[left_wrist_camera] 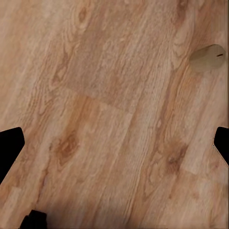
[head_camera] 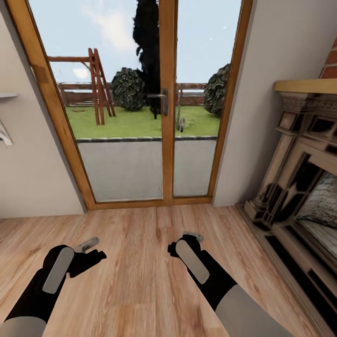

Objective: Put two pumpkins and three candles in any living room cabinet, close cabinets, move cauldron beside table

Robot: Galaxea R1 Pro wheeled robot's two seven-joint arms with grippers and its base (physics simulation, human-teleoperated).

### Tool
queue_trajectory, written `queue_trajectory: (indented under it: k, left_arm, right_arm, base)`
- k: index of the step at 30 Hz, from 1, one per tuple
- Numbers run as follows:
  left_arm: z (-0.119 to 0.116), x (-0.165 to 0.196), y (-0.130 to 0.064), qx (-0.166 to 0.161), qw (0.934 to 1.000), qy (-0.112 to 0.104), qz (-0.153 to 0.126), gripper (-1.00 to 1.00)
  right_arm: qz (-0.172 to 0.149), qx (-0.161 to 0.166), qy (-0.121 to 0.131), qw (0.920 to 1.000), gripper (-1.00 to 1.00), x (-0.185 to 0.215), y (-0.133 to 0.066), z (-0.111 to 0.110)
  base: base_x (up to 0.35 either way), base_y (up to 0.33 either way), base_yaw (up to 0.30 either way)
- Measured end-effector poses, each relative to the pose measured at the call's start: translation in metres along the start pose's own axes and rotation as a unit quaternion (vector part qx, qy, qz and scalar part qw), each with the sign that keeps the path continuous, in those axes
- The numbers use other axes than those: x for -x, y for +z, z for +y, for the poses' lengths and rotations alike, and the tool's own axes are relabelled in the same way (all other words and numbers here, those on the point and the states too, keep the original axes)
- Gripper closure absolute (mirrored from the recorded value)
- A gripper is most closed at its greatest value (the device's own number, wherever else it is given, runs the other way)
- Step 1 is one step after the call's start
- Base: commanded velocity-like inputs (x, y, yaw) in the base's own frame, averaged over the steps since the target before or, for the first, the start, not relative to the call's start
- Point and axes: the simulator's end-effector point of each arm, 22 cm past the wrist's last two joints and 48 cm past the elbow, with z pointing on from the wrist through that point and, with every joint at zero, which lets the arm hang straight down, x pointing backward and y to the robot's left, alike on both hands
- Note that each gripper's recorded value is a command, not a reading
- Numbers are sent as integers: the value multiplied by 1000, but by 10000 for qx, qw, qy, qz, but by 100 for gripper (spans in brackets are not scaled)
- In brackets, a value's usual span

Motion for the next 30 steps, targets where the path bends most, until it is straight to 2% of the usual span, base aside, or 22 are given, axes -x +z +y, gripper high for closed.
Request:
queue_trajectory:
  k: [5, 10, 16, 30]
  left_arm:
    - [-3, -2, 1, -63, 10000, 0, 32, -100]
    - [-9, -7, 3, -65, 9999, 127, 72, -100]
    - [-10, -8, 3, -53, 9998, 182, 77, -100]
    - [-11, -8, 3, -47, 9998, 194, 78, -100]
  right_arm:
    - [5, 4, 5, 10000, -100, 0, 0, 0]
    - [1, 0, 3, 10000, -100, 0, 0, 0]
    - [-4, -5, -1, 10000, -100, 0, 0, 0]
    - [-8, -5, 6, 10000, -100, 0, 0, 0]
  base:
    - [272, 0, 0]
    - [281, 0, 0]
    - [290, -9, 0]
    - [282, -166, 0]
